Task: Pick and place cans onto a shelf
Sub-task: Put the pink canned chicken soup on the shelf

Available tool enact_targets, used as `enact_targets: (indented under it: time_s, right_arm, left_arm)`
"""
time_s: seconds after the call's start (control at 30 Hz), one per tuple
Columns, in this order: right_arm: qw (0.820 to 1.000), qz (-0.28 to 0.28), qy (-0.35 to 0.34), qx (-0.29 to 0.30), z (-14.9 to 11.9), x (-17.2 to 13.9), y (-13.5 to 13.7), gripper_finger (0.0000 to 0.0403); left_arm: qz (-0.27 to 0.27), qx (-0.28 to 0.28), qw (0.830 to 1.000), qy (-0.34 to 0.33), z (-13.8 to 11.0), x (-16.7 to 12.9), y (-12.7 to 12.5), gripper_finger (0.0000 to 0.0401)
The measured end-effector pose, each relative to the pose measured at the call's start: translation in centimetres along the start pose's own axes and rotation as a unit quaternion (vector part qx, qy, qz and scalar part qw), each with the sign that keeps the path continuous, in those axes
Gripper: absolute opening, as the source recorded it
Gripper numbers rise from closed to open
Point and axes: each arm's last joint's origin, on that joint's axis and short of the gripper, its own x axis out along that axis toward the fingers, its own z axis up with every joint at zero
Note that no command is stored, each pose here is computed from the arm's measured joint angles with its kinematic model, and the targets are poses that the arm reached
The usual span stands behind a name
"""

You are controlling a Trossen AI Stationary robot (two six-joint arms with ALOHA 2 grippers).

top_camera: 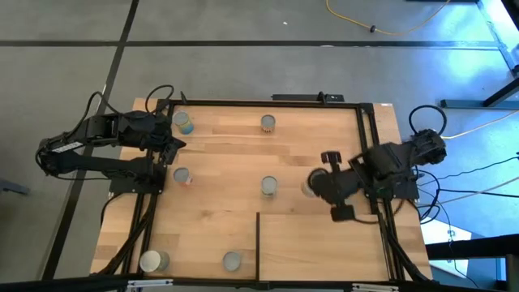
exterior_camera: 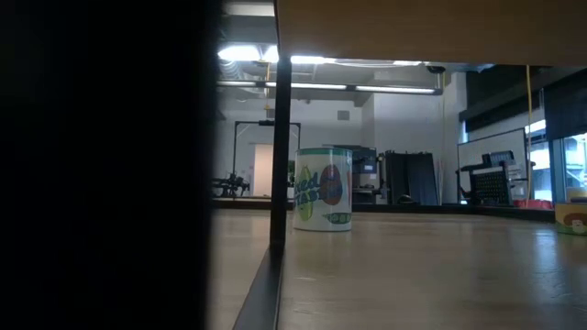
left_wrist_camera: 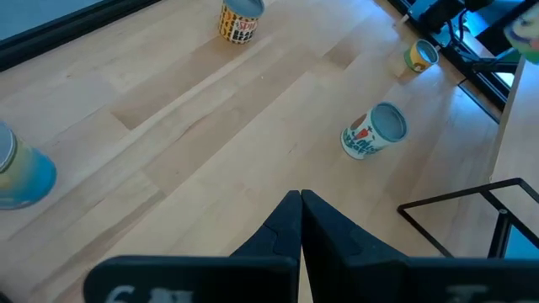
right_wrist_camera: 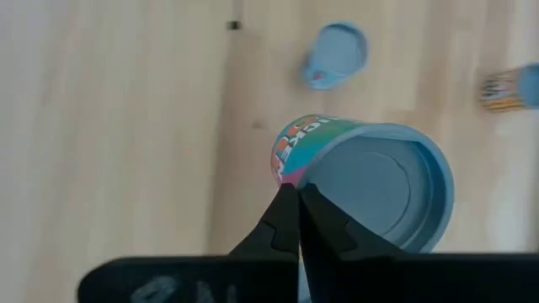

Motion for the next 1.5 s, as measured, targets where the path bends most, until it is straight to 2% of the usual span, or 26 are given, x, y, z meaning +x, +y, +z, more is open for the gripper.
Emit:
enact_targets:
  time_s: [0.23, 0.77, 1.0, 1.3, 1.5]
  right_arm:
    - [0.999, 0.038, 0.002, -0.006, -1.3, -0.8, 3.6, 0.0000]
    - [0.996, 0.059, -0.001, 0.065, -4.1, -2.1, 8.3, 0.0000]
    - [0.993, 0.053, -0.012, 0.108, -4.8, -2.5, 9.3, 0.0000]
    - [0.984, 0.080, 0.019, 0.160, -5.2, -2.6, 9.7, 0.0000]
    - [0.982, 0.059, 0.068, 0.169, -6.3, -0.6, 10.6, 0.0000]
  left_arm:
    - [0.000, 0.000, 1.000, 0.000, 0.0, 0.0, 0.0, 0.0000]
    - [0.001, 0.001, 1.000, 0.001, 0.0, 0.0, 0.0, 0.0000]
    - [0.000, 0.001, 1.000, 0.001, 0.0, 0.0, 0.0, 0.0000]
    - [0.001, 0.001, 1.000, 0.001, 0.0, 0.0, 0.0, 0.0000]
    - [-0.002, 0.009, 1.000, 0.003, 0.0, 0.0, 0.0, 0.0000]
